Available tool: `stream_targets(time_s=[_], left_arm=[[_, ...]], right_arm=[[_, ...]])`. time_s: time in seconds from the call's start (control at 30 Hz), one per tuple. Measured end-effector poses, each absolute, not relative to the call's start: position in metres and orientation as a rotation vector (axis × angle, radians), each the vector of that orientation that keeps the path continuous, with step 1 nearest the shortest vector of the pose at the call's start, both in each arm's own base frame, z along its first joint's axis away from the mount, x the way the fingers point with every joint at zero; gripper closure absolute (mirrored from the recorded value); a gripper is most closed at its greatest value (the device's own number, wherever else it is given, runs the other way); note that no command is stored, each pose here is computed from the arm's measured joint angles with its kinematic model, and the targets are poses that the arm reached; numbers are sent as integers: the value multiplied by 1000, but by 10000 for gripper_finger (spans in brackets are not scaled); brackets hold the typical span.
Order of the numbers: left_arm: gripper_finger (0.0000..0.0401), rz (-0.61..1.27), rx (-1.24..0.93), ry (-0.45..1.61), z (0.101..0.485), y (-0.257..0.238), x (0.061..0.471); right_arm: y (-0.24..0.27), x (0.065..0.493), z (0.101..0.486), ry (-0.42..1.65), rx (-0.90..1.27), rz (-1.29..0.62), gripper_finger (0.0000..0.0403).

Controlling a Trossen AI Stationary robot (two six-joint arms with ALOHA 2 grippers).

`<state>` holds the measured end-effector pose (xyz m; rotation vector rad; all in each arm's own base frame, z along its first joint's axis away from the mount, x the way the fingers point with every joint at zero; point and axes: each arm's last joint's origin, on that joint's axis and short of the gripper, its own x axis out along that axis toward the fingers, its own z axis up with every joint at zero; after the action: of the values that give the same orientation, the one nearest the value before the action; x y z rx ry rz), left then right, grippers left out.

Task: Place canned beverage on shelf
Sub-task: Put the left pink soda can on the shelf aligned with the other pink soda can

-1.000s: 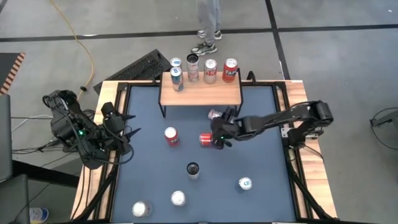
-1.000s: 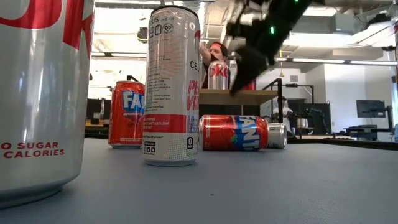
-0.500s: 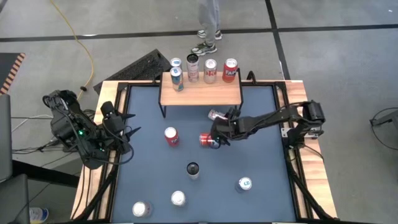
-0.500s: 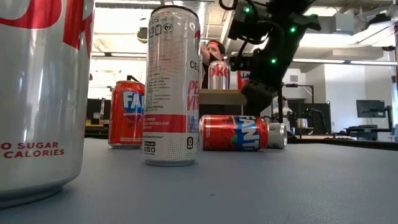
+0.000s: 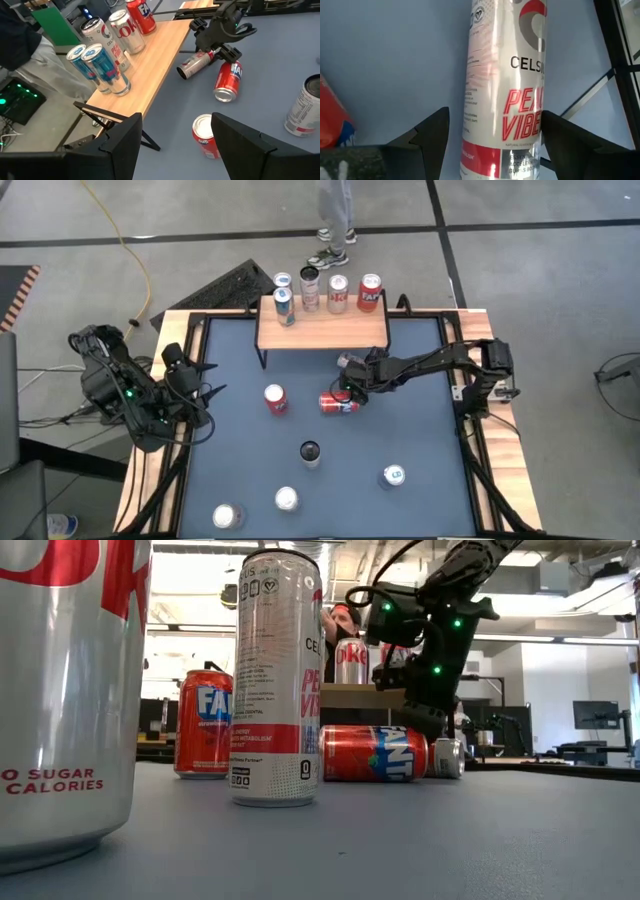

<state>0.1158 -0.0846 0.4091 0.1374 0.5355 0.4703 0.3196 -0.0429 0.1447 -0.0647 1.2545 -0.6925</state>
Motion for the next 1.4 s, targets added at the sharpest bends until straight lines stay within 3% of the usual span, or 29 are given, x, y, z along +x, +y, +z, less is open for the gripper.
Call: stream_targets(time_s=[0.23, 0.6, 0.93, 1.2, 1.4], left_arm=[[173, 468, 126, 540, 409, -85, 116], [173, 447, 95, 569, 408, -85, 115], [173, 447, 95, 570, 408, -85, 116], [173, 447, 94, 570, 408, -86, 116], [173, 446, 94, 571, 408, -86, 116]], right_arm=[[-35, 319, 147, 1256, -78, -661, 140], [1, 315, 151, 1230, -105, -664, 279], [41, 298, 174, 1164, -12, -644, 275], [58, 270, 190, 968, 39, -763, 308], [71, 246, 189, 896, 119, -736, 321]])
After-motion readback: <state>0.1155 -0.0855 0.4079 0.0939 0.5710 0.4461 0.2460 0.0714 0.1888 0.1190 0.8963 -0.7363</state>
